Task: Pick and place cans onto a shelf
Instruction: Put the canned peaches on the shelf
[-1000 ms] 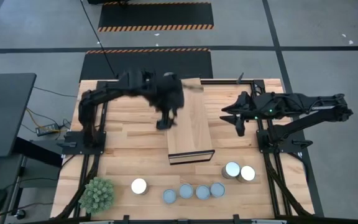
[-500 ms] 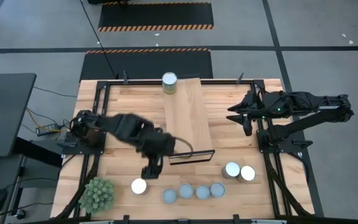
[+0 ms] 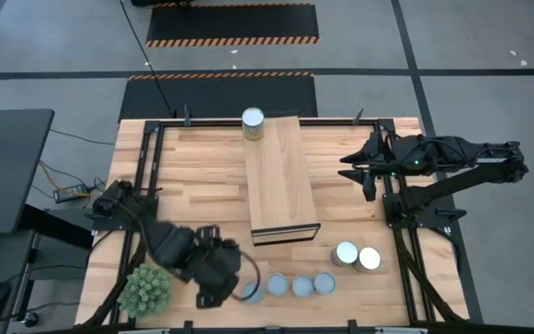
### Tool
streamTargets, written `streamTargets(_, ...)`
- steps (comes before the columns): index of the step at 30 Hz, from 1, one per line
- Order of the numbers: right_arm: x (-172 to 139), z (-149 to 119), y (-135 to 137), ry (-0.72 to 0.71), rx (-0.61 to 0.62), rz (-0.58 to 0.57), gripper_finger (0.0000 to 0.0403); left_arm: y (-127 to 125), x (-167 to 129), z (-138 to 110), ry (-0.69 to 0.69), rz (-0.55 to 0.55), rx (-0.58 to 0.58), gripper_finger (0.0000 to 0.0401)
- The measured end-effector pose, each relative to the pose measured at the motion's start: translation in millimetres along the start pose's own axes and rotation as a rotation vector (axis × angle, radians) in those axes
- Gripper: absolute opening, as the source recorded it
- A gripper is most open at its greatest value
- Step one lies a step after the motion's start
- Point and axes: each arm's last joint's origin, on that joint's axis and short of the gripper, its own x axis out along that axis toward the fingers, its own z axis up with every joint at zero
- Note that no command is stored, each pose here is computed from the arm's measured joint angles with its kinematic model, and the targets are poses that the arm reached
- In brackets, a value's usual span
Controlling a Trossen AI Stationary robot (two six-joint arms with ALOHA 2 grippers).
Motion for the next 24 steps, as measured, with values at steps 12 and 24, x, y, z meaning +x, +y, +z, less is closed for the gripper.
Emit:
streamTargets(12, 0.0, 0.1, 0.1, -0.001, 0.037, 0.001, 0.019, -11.2, 14.1, -53.9, 0.0, 0.018, -0.108, 0.0257)
streamTargets(24, -0.1, 0.8, -2.5, -0.033, 0.136, -0.083, 0.019, 25.6, 23.5, -90.4, -0.032, -0.07, -0.345, 0.0243)
